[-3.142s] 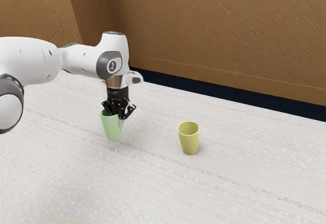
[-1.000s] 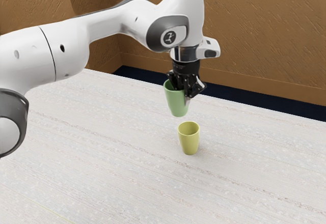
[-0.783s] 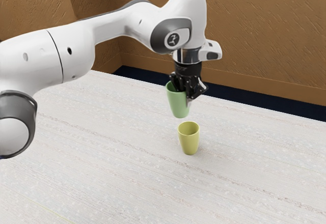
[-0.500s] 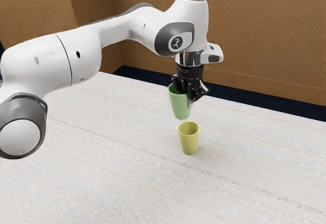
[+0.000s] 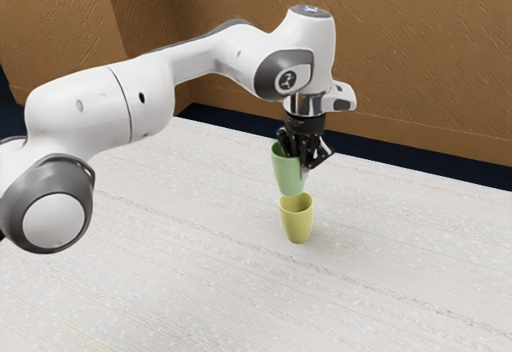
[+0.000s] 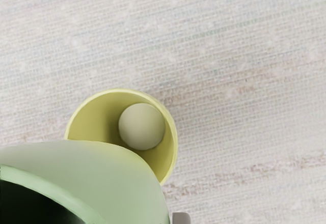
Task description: Place the left cup onto the right cup
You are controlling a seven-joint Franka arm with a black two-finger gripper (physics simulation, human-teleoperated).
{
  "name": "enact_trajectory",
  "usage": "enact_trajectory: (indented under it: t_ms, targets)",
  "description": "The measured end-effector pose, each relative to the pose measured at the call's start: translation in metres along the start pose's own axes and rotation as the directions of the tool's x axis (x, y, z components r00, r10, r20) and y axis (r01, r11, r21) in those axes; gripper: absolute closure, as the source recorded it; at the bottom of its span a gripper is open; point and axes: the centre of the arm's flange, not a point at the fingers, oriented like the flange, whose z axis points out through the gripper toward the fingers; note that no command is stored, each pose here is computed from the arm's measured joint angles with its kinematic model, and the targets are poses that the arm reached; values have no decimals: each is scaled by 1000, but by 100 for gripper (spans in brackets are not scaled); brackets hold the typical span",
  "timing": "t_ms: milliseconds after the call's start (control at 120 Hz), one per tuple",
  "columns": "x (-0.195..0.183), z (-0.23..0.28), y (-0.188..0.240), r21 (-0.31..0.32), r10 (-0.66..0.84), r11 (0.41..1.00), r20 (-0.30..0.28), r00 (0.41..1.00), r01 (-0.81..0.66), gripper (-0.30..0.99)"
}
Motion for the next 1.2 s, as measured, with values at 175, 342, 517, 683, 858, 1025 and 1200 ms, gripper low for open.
enact_trajectory:
  t_ms: [175,342,517,683,858,1025,1200]
  targets:
    - [3,10,-1,0,2,1000,10,1000,-2,78]
    - [7,13,-3,-4,1,1000,7,1000,-1,78]
    - [10,18,-5,-9,0,1000,9,1000,0,78]
    - [13,20,-5,-17,2,1000,5,1000,-2,78]
    - [17,23,-5,-22,7,1000,2,1000,-7,78]
    - [18,27,-4,-22,11,1000,4,1000,-11,78]
    - [20,35,-6,-21,11,1000,12,1000,-11,78]
